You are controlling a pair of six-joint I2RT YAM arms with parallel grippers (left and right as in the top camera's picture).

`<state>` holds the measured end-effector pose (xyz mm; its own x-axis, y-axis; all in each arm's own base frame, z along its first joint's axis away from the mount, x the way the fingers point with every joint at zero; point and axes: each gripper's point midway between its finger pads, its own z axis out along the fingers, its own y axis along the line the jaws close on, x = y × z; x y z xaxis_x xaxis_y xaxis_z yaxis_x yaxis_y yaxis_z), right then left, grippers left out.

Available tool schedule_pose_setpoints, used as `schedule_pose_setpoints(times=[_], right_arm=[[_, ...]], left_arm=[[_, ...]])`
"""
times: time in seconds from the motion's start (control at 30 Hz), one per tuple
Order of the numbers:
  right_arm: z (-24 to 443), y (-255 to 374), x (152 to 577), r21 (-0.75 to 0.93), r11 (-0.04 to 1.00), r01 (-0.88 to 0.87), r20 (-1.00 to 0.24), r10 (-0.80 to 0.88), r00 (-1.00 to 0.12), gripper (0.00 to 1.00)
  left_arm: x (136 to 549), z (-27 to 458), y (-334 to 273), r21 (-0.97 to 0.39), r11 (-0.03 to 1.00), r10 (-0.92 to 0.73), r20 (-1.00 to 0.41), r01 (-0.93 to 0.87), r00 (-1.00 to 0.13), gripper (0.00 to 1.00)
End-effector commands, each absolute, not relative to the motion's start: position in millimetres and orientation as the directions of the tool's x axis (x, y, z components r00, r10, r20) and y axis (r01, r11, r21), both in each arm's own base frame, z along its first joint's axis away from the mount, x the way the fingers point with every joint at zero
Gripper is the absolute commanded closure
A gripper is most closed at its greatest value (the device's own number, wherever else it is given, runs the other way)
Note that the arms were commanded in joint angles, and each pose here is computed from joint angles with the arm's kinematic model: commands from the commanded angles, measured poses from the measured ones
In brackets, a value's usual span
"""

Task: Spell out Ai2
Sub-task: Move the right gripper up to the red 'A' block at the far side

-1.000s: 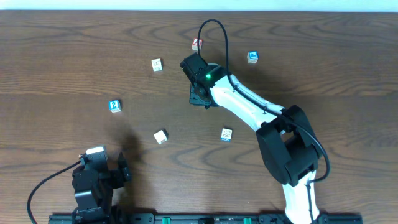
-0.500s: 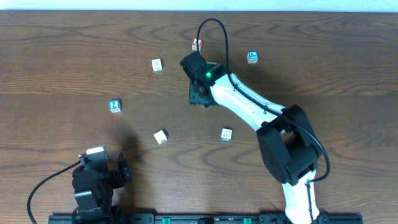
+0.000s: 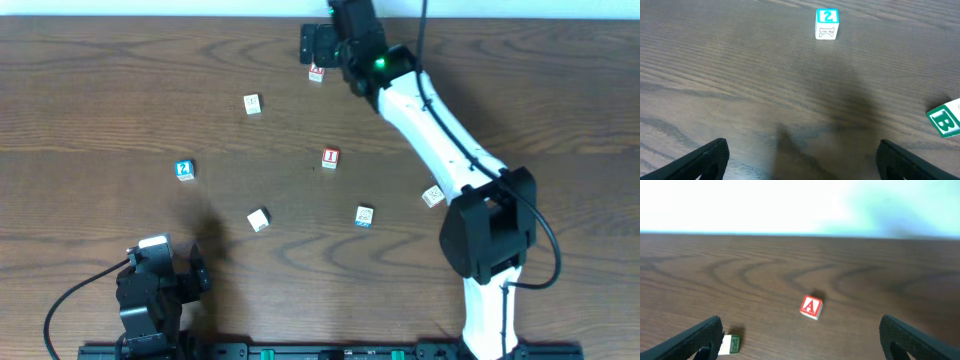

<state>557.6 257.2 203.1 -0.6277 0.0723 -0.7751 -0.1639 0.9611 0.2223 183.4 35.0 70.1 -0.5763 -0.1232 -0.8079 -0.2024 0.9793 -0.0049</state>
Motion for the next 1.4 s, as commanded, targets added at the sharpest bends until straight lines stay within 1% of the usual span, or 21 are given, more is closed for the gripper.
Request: schedule_pose_setpoints(times=[0.0, 0.1, 0.2, 0.23, 0.27, 0.33, 0.4, 0.53, 0.67, 0.77, 1.0, 1.1, 1.37], right_arm=[[201, 274, 554, 0.239, 0.924, -0.298, -0.772, -0.005, -0.635, 0.01], [204, 288, 548, 0.292, 0.886, -0.361, -0.766, -0.01, -0.643, 0.01], [214, 293, 552, 0.288, 0.878, -0.383, -0.794, -0.005, -0.608, 0.01], [218, 294, 555, 0.283, 0.875, -0.393, -0.807, -0.004, -0.59, 0.11], [222, 295, 558, 0.266, 0.872, -0.411, -0.825, -0.015, -0.565, 0.13], [222, 301, 566, 0.208, 0.865, -0.457, -0.861, -0.059, -0.505, 0.13], [211, 303, 572, 0.192, 0.87, -0.455, -0.866, -0.068, -0.495, 0.11], [167, 306, 581, 0.207, 0.878, -0.432, -0.834, -0.072, -0.547, 0.1], [140, 309, 589, 0.208, 0.885, -0.417, -0.816, -0.078, -0.572, 0.08], [128, 309, 597, 0.201, 0.896, -0.397, -0.808, -0.078, -0.584, 0.08], [101, 305, 611, 0.198, 0.925, -0.323, -0.788, -0.046, -0.614, 0.12], [94, 302, 612, 0.186, 0.934, -0.304, -0.784, -0.046, -0.619, 0.15], [69, 301, 610, 0.212, 0.939, -0.271, -0.75, -0.022, -0.661, 0.17]], left_arm=[[181, 64, 37, 0.012, 0.979, -0.113, -0.797, -0.203, -0.593, 0.05], [181, 64, 37, 0.012, 0.979, -0.113, -0.798, -0.203, -0.592, 0.05], [181, 64, 37, 0.012, 0.979, -0.113, -0.798, -0.203, -0.592, 0.05], [181, 64, 37, 0.012, 0.979, -0.113, -0.798, -0.203, -0.592, 0.05], [181, 64, 37, 0.012, 0.979, -0.113, -0.797, -0.203, -0.593, 0.05], [181, 64, 37, 0.012, 0.979, -0.113, -0.797, -0.203, -0.593, 0.05], [181, 64, 37, 0.012, 0.979, -0.113, -0.797, -0.203, -0.593, 0.05], [181, 64, 37, 0.012, 0.979, -0.113, -0.797, -0.203, -0.593, 0.05], [181, 63, 37, 0.012, 0.979, -0.113, -0.797, -0.203, -0.593, 0.05], [181, 64, 37, 0.012, 0.979, -0.113, -0.797, -0.203, -0.593, 0.04], [181, 64, 37, 0.012, 0.979, -0.113, -0.797, -0.203, -0.593, 0.05], [181, 64, 37, 0.012, 0.979, -0.113, -0.798, -0.203, -0.592, 0.05], [181, 64, 37, 0.012, 0.979, -0.113, -0.797, -0.203, -0.593, 0.05]])
